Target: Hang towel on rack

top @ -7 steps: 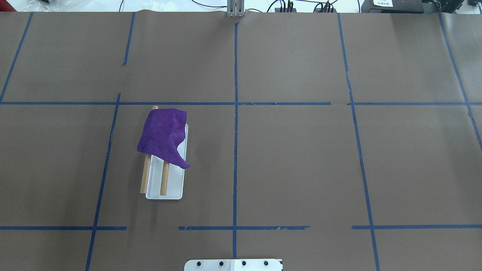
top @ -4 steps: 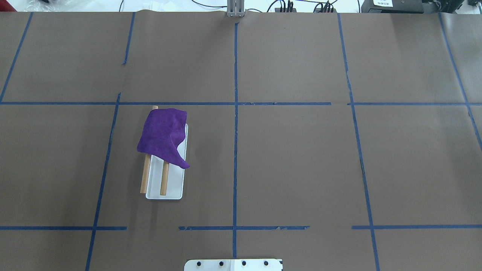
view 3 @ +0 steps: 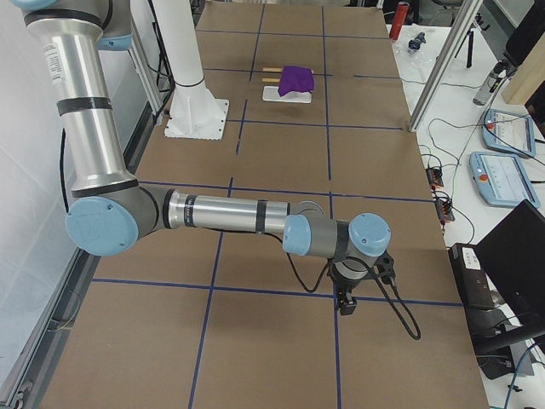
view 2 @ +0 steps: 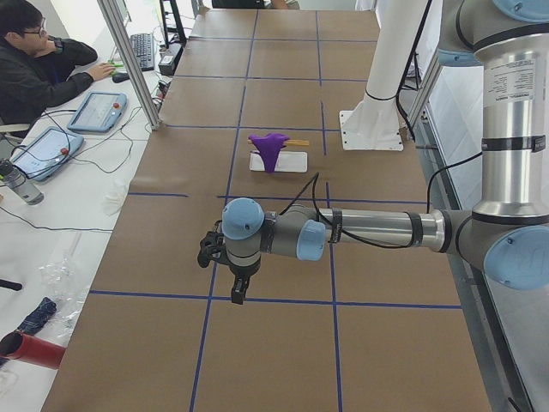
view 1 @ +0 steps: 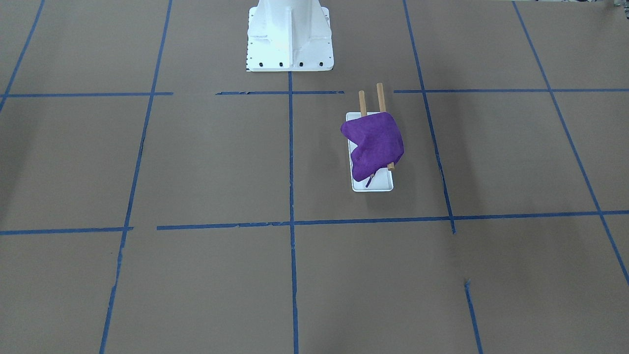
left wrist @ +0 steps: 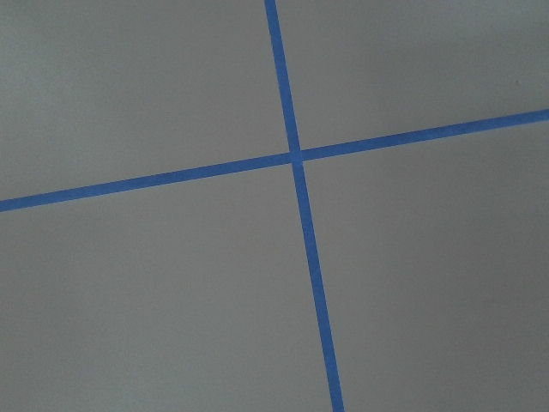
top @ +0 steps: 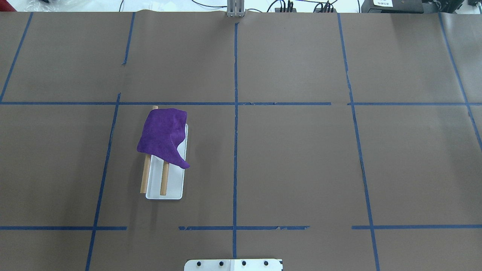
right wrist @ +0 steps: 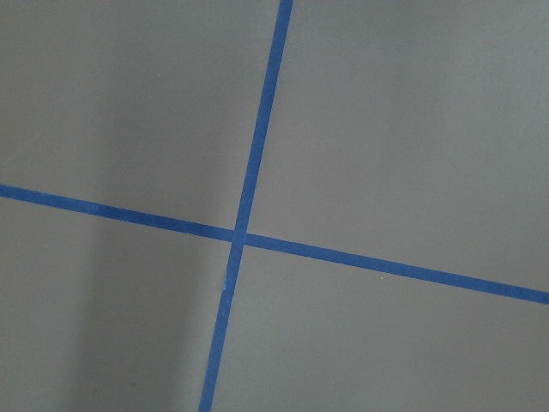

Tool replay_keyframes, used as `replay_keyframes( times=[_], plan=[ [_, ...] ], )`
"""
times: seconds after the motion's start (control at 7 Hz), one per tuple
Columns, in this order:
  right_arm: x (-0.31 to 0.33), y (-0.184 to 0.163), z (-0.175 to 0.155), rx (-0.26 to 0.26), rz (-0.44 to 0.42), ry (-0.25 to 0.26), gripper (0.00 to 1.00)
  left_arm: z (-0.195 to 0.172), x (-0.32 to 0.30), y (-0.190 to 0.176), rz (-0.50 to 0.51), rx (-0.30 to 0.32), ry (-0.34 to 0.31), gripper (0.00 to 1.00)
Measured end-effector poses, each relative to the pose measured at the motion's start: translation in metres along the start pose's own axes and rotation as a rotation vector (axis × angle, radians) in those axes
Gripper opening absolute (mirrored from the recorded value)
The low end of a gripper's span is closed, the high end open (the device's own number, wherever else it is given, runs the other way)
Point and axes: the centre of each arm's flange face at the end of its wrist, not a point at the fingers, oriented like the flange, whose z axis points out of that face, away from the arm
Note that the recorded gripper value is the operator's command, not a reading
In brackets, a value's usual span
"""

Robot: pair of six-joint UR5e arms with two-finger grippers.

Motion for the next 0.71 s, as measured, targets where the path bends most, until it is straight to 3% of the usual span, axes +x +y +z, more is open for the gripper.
replay_keyframes(
  times=[0.71],
  plan=[
    [-0.0042,0.0013,-0.0042,0.009,0.032,0.003,1.00,-0.0001,0.0008,-0.0016,0.001,0.001,0.001,1.00]
  ],
)
